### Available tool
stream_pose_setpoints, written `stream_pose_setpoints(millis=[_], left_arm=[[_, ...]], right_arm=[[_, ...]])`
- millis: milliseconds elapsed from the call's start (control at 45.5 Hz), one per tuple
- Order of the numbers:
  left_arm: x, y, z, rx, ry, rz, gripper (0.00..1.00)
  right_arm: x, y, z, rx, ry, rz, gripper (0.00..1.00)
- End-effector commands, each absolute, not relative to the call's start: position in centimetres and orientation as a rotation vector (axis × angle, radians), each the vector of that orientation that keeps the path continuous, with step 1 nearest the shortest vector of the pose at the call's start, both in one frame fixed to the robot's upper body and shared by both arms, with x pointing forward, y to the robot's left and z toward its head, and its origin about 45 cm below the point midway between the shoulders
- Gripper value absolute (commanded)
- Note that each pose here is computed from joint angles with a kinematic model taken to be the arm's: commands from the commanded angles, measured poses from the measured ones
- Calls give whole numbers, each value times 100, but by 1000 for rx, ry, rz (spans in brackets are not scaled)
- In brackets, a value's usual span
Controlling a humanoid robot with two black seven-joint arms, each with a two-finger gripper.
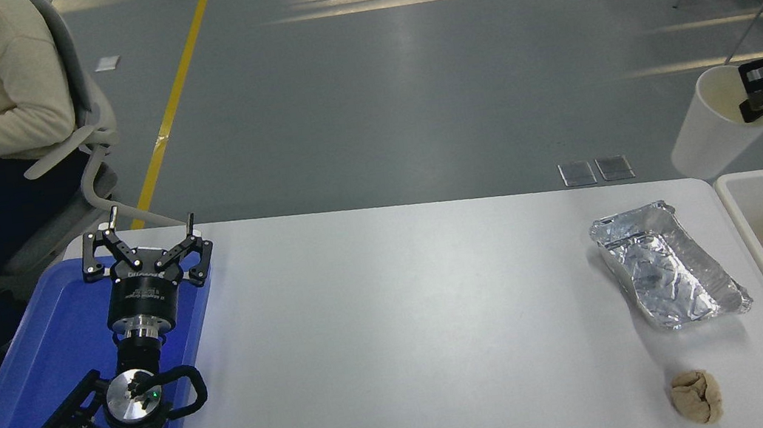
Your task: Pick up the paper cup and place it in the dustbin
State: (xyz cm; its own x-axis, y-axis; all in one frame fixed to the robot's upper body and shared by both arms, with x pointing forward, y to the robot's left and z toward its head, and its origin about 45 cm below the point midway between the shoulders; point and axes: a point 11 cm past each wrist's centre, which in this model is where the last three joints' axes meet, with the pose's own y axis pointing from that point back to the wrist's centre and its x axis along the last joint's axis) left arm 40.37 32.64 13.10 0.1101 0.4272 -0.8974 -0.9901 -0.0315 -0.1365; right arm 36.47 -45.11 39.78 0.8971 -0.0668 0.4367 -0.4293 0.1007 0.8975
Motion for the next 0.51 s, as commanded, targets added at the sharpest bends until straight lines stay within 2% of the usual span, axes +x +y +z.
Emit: stream_pose_setpoints(millis=[0, 176, 484], left_arm=[[4038, 3264, 1312, -981, 764, 1336, 100], [4037, 3269, 1312, -979, 763, 1336, 100], [4037, 3270, 1313, -980, 762, 1337, 100]], right_arm=[[3386, -5313, 3768, 1377, -515, 170, 0], [3298, -5734, 3639, 1315, -589, 115, 0], [3192, -6133, 3265, 1261, -656, 72, 0]])
